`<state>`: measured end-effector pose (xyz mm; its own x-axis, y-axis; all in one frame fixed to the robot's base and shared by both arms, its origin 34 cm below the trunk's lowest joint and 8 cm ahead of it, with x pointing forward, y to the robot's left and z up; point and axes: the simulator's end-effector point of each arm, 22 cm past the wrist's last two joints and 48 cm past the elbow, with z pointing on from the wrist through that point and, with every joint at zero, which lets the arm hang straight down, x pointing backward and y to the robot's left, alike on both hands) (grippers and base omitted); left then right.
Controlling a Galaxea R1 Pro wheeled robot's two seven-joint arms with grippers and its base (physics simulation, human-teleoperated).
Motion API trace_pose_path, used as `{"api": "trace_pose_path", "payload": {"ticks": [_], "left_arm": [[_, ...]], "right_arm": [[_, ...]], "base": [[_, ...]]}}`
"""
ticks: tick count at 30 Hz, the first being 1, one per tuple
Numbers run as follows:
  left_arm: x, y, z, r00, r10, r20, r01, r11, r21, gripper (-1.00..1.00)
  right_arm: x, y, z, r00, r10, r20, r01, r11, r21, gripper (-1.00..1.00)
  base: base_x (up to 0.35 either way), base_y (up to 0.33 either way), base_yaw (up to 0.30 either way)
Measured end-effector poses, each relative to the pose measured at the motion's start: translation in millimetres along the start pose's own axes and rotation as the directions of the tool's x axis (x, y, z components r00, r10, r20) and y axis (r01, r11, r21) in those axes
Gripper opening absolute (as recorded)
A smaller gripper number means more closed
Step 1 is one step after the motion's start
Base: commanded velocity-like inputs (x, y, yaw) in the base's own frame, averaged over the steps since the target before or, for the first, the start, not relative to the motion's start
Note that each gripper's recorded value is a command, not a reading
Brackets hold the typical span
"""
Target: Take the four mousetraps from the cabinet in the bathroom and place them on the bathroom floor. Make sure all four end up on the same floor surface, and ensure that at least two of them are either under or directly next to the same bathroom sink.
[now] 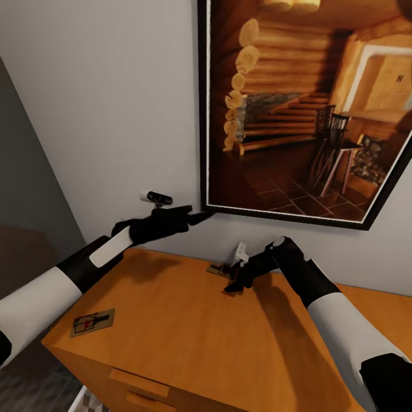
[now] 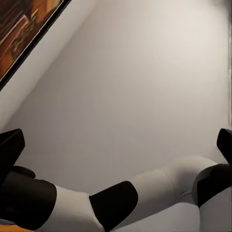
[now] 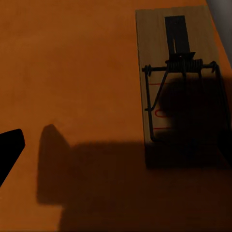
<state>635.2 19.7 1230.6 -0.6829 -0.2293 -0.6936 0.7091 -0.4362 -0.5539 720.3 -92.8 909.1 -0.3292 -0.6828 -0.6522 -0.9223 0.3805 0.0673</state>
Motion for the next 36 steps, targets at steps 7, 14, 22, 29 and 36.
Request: {"api": "trace_pose_path", "payload": {"ticks": [7, 14, 22, 29, 36], "left_arm": [[6, -4, -9.5, 0.998, -0.049, 0.051, 0.046, 0.998, 0.046, 1.0], [13, -6, -18.3, 0.992, -0.091, 0.092, 0.083, 0.993, 0.089, 1.0], [24, -7, -24.2, 0.987, -0.12, 0.106, 0.108, 0.988, 0.112, 1.0], [25, -7, -22.9, 0.987, -0.119, 0.104, 0.107, 0.988, 0.115, 1.0], [25, -7, -22.8, 0.987, -0.119, 0.103, 0.107, 0.988, 0.114, 1.0]], "right_arm": [[1, 0, -0.9, 1.0, 0.01, -0.003, -0.01, 1.0, 0.001, 1.0], [2, -2, -1.1, 1.0, 0.017, -0.004, -0.017, 1.0, 0.005, 1.0], [4, -3, -1.7, 1.0, 0.022, -0.005, -0.022, 1.0, 0.008, 1.0], [9, -6, -2.9, 0.999, 0.034, -0.011, -0.034, 0.999, 0.011, 1.0], [14, -14, -10.1, 0.999, 0.053, 0.002, -0.053, 0.998, 0.022, 1.0]], "base": [[0.0, 0.0, 0.0], [0.0, 0.0, 0.0], [0.0, 0.0, 0.0], [0.0, 0.0, 0.0], [0.0, 0.0, 0.0]]}}
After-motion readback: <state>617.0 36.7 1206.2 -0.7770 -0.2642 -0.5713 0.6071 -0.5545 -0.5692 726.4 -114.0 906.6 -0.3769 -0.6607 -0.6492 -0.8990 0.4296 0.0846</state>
